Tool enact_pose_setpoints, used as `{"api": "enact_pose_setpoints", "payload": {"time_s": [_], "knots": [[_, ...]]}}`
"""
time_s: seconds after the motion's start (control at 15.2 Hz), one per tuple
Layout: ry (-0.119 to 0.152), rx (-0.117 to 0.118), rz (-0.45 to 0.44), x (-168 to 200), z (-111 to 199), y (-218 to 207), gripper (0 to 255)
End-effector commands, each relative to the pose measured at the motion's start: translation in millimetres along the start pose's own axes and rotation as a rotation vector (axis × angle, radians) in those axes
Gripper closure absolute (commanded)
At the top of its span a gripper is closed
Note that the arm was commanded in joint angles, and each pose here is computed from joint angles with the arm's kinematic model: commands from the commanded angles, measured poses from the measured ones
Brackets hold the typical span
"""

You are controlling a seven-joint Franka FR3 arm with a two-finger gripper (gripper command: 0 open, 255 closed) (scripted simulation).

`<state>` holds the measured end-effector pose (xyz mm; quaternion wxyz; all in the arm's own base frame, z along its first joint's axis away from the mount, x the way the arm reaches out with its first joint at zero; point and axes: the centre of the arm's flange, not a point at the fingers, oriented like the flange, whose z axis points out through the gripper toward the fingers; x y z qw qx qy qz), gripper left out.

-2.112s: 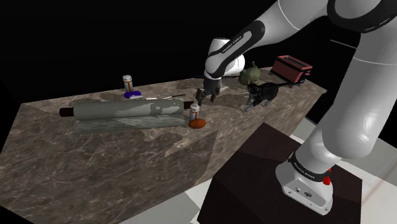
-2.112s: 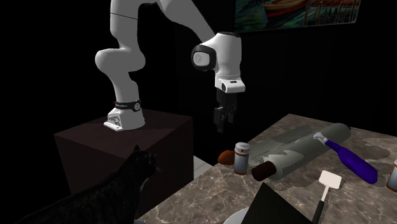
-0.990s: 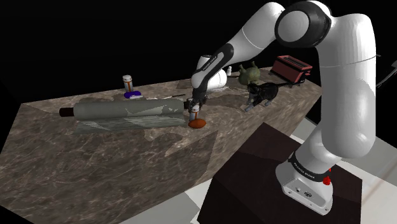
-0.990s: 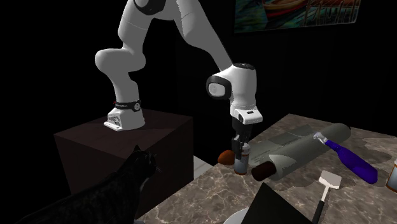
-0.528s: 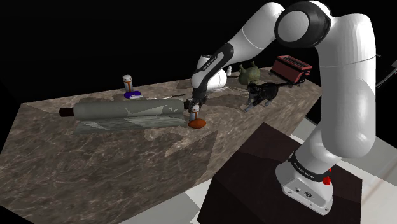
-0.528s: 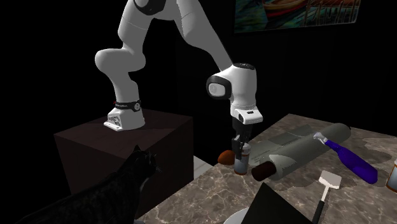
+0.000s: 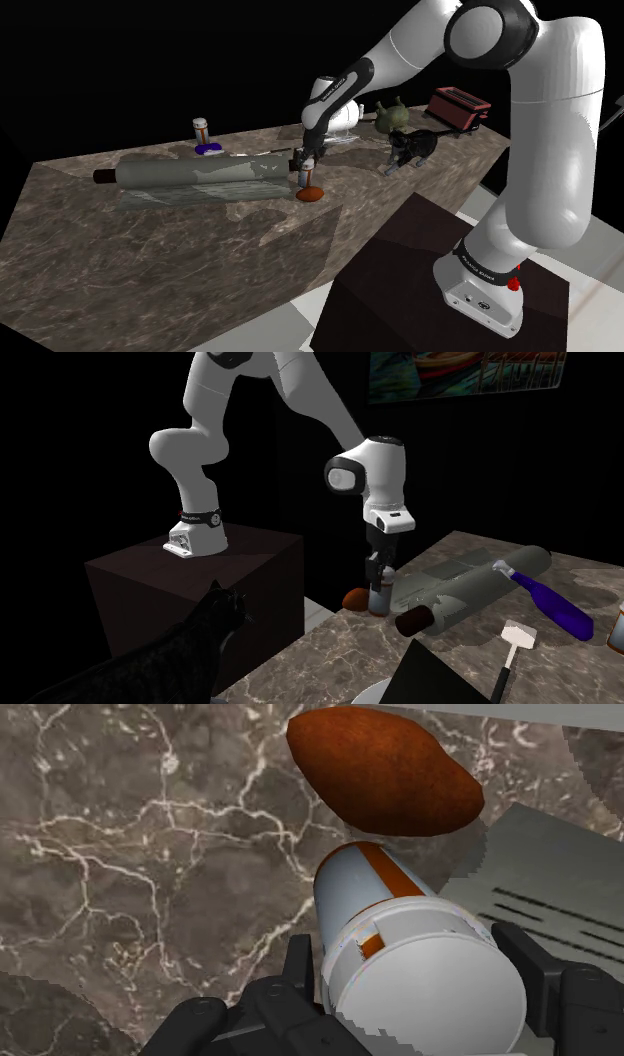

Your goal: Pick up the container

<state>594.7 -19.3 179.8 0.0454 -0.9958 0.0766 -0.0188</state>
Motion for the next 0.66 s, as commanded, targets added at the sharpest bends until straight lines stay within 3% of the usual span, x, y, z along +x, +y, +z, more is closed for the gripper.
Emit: {"api": "enact_pose_setpoints", "payload": {"time_s": [0.0, 0.59], "knots": [[0.000, 0.000, 0.000, -1.2, -10.7, -1.1, 255], [0.000, 0.000, 0.000, -0.1, -48.2, -4.6, 255]]}}
